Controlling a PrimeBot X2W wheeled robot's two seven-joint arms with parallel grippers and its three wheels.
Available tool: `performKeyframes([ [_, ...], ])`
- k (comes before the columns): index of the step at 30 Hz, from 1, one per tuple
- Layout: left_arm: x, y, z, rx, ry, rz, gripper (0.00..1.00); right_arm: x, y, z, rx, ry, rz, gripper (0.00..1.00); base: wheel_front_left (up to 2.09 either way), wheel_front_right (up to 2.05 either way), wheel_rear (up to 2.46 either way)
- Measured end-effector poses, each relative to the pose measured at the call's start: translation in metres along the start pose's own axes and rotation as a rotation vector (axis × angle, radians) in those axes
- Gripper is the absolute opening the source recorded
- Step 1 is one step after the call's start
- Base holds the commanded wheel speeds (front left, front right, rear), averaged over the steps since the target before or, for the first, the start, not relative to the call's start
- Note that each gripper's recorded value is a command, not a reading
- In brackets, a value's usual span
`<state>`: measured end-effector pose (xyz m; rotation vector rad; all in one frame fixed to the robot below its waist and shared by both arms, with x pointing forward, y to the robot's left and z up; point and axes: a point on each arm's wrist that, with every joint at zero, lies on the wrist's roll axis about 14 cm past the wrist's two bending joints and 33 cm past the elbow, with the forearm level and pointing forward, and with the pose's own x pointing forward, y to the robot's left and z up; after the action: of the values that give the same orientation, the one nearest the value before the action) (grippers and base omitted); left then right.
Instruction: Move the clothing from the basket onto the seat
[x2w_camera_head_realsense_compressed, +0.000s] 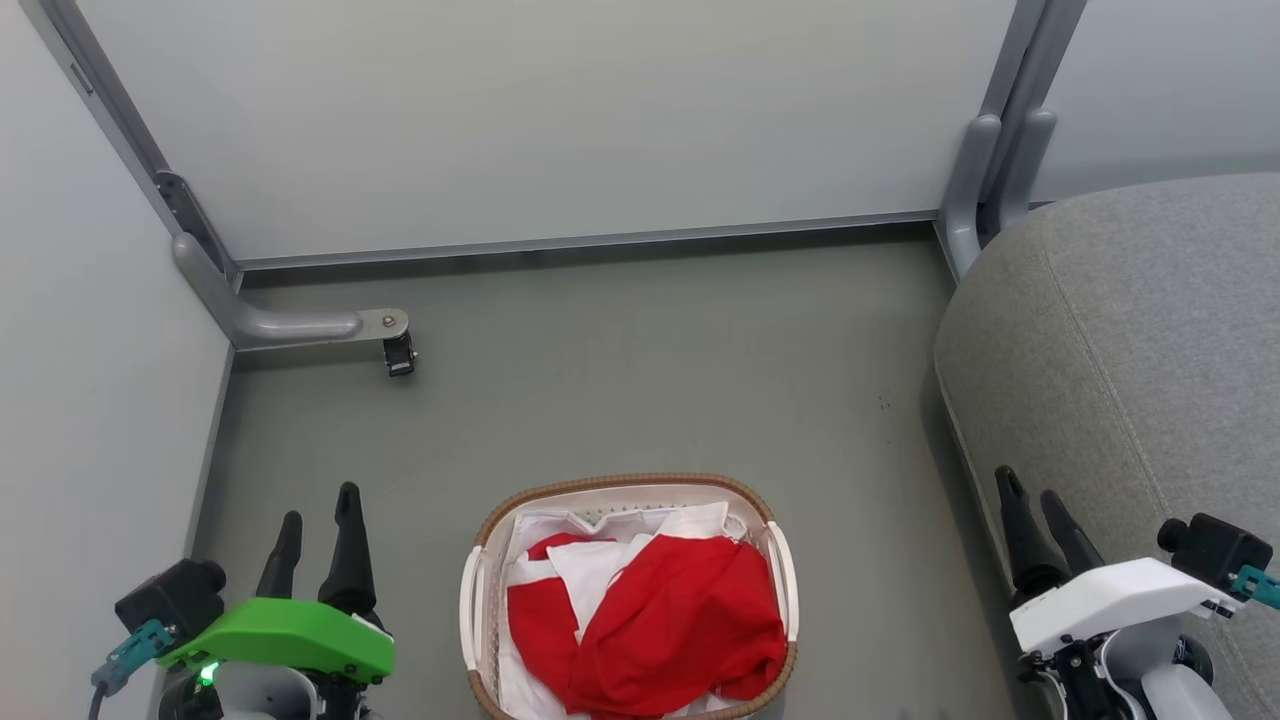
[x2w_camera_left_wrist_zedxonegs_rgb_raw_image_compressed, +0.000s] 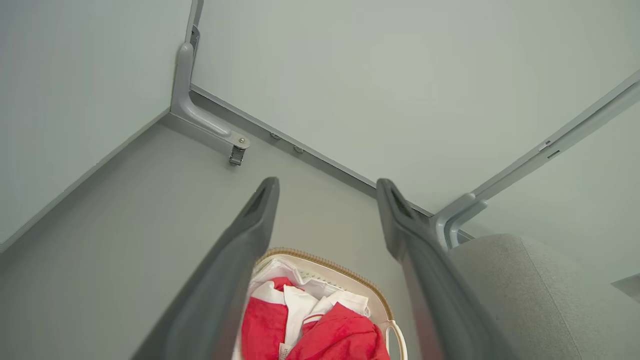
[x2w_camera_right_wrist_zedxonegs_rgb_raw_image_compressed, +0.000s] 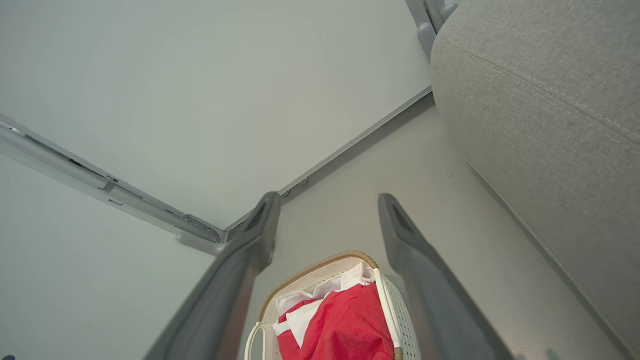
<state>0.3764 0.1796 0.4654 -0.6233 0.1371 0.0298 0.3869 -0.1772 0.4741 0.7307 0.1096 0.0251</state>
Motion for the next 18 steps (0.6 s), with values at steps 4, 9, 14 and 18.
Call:
performKeyframes([
  [4,-0.0007,-0.0015,-0.0044,0.059,0.01,-0.003,1.0,-0.0002,0.0,-0.0025,-0.061,0.007,0.005,1.0,0.0,0.0,0.0],
  [9,-0.0017,-0.0014,-0.006,0.134,0.012,0.001,1.0,-0.0004,0.0006,-0.0043,-0.126,0.012,0.014,1.0,0.0,0.0,0.0],
  [14,-0.0027,-0.0023,-0.0069,0.211,0.01,-0.004,1.0,-0.0007,0.0014,-0.0068,-0.197,0.019,0.026,1.0,0.0,0.0,0.0],
  [18,-0.0035,-0.0034,-0.0078,0.267,0.008,-0.007,1.0,-0.0006,0.0023,-0.0094,-0.247,0.026,0.035,1.0,0.0,0.0,0.0],
])
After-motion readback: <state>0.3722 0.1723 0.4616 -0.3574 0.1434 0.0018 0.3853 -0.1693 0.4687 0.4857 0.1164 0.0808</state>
